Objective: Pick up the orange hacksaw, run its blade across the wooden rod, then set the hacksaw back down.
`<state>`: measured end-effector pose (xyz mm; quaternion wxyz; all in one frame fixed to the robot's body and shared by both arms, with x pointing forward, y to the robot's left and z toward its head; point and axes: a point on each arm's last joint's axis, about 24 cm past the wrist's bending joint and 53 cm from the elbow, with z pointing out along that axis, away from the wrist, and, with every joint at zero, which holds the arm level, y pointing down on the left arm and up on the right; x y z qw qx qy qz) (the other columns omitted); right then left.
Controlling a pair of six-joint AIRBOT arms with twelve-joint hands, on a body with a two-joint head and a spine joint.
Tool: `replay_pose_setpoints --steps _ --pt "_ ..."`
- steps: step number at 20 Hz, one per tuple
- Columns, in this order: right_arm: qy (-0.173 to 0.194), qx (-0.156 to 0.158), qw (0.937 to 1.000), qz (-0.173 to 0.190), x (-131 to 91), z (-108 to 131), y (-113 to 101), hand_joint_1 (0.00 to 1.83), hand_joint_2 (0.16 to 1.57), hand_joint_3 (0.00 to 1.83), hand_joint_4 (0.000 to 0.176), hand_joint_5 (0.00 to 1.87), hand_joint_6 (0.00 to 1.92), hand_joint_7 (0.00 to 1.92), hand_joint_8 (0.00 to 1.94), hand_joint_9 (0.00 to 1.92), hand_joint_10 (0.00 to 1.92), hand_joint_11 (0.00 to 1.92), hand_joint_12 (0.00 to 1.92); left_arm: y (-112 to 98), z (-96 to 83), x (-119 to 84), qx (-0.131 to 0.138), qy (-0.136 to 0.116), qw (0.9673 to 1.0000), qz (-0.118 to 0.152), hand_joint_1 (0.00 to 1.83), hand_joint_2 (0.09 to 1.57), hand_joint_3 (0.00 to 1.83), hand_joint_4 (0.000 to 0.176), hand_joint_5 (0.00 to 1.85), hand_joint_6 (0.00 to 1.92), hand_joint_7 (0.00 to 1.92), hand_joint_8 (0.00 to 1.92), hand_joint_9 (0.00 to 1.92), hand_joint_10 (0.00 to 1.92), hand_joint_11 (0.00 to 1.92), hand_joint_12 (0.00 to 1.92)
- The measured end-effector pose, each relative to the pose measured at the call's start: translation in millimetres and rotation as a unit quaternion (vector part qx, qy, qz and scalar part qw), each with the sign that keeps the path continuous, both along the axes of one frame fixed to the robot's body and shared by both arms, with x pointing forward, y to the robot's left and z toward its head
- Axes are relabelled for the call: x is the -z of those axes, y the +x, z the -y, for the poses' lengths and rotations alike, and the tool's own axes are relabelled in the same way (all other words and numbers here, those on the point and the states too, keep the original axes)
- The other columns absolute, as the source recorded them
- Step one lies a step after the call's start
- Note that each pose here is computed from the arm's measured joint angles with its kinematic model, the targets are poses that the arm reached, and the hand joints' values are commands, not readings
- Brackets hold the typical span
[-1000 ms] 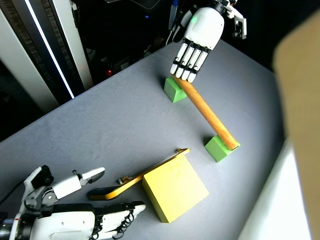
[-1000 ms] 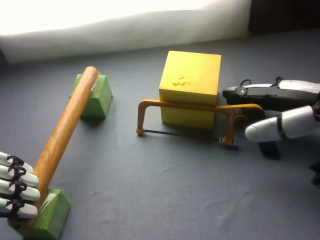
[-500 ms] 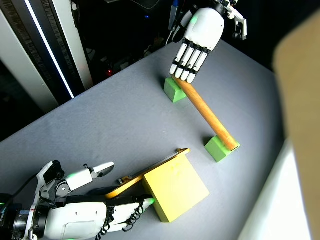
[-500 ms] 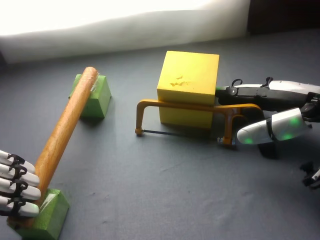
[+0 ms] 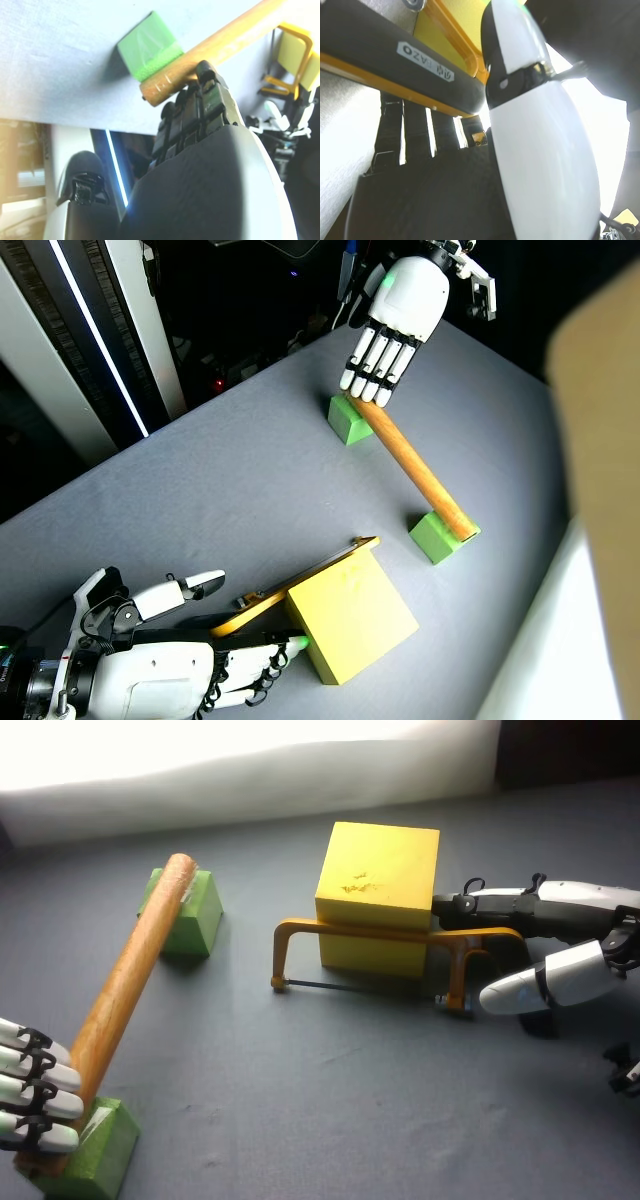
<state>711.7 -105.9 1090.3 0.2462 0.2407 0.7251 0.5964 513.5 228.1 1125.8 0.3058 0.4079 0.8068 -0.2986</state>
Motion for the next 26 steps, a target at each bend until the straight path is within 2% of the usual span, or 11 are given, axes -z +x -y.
replay_pose_setpoints --steps 4,7,11,12,13,14,15,18,21,24,26 --pt "-0.006 0.004 1.0000 0.004 1 2 2 1.06 1.19 0.00 0.000 0.49 0.02 0.50 0.02 0.51 0.03 0.03 1.18 0 -1.8 1 -0.002 0.001 1.0000 -0.001 0.14 1.26 0.00 0.000 0.03 0.00 0.06 0.01 0.05 0.01 0.00 0.23" --pt "-0.013 -0.003 0.9998 0.017 -1 0 0 1.13 1.14 0.00 0.000 0.69 0.03 0.77 0.03 0.74 0.06 0.30 1.20 2 -2.0 0 -0.005 -0.002 1.0000 -0.003 0.19 1.25 0.00 0.000 0.04 0.00 0.06 0.00 0.06 0.00 0.00 0.27" --pt "-0.013 -0.011 0.9995 0.027 -4 -3 -2 1.19 1.09 0.00 0.000 0.82 0.04 0.96 0.05 0.95 0.13 0.52 1.23 3 -3.0 1 -0.005 -0.001 1.0000 -0.004 0.17 1.25 0.00 0.000 0.04 0.00 0.04 0.00 0.05 0.00 0.00 0.24" --pt "-0.012 -0.011 0.9995 0.028 -5 -3 -2 1.35 1.11 0.00 0.000 0.86 0.98 1.02 0.91 0.98 1.02 0.82 1.29 3 -3.1 1 -0.005 -0.001 1.0000 -0.004 0.16 1.25 0.00 0.000 0.05 0.00 0.05 0.00 0.07 0.01 0.00 0.27" --pt "-0.010 -0.011 0.9995 0.028 -6 -2 -3 1.37 1.12 0.00 0.000 0.86 0.99 0.99 1.00 0.93 1.22 0.84 1.38 3 -3.1 1 -0.004 -0.001 1.0000 -0.004 0.19 1.24 0.00 0.000 0.05 0.00 0.05 0.00 0.06 0.00 0.00 0.24" --pt "-0.015 -0.016 0.9992 0.033 -6 -2 -4 1.38 1.12 0.00 0.000 0.95 0.79 0.99 1.08 0.91 1.34 0.83 1.52 3 -2.9 0 -0.005 -0.002 1.0000 -0.004 0.12 1.26 0.00 0.000 0.03 0.00 0.04 0.00 0.06 0.00 0.00 0.23" --pt "-0.021 -0.019 0.9991 0.033 -3 -1 -6 1.38 1.11 0.00 0.000 1.00 0.70 1.00 1.07 0.94 1.32 0.86 1.52 3 -2.9 0 -0.005 -0.002 1.0000 -0.004 0.11 1.27 0.01 0.000 0.01 0.00 0.03 0.00 0.04 0.00 0.00 0.19" --pt "-0.024 -0.022 0.9989 0.034 -1 -2 -9 1.38 1.12 0.00 0.000 0.90 0.81 0.96 1.10 0.98 1.32 0.96 1.47 4 -2.9 1 -0.004 -0.002 1.0000 -0.005 0.12 1.27 0.00 0.000 0.02 0.00 0.03 0.00 0.03 0.00 0.00 0.12" --pt "-0.029 -0.030 0.9980 0.047 -4 -2 -12 1.37 1.16 0.00 0.000 0.79 1.01 0.89 1.19 0.89 1.38 0.95 1.47 4 -3.9 0 -0.005 -0.002 1.0000 -0.005 0.18 1.25 0.00 0.000 0.05 0.00 0.05 0.00 0.07 0.01 0.00 0.18" --pt "-0.029 -0.049 0.9954 0.077 -17 0 -19 1.37 1.17 0.00 0.000 0.76 1.04 0.90 1.18 0.87 1.40 0.91 1.49 5 -3.7 -1 -0.007 -0.005 1.0000 -0.005 0.12 1.26 0.00 0.000 0.03 0.00 0.05 0.00 0.04 0.00 0.00 0.15" --pt "-0.013 -0.034 0.9942 0.101 -36 3 -18 1.37 1.16 0.00 0.000 0.79 1.02 0.92 1.14 0.86 1.40 0.87 1.50 5 -3.7 -1 -0.007 -0.005 1.0000 -0.005 0.16 1.25 0.00 0.000 0.05 0.00 0.03 0.00 0.04 0.00 0.00 0.13"
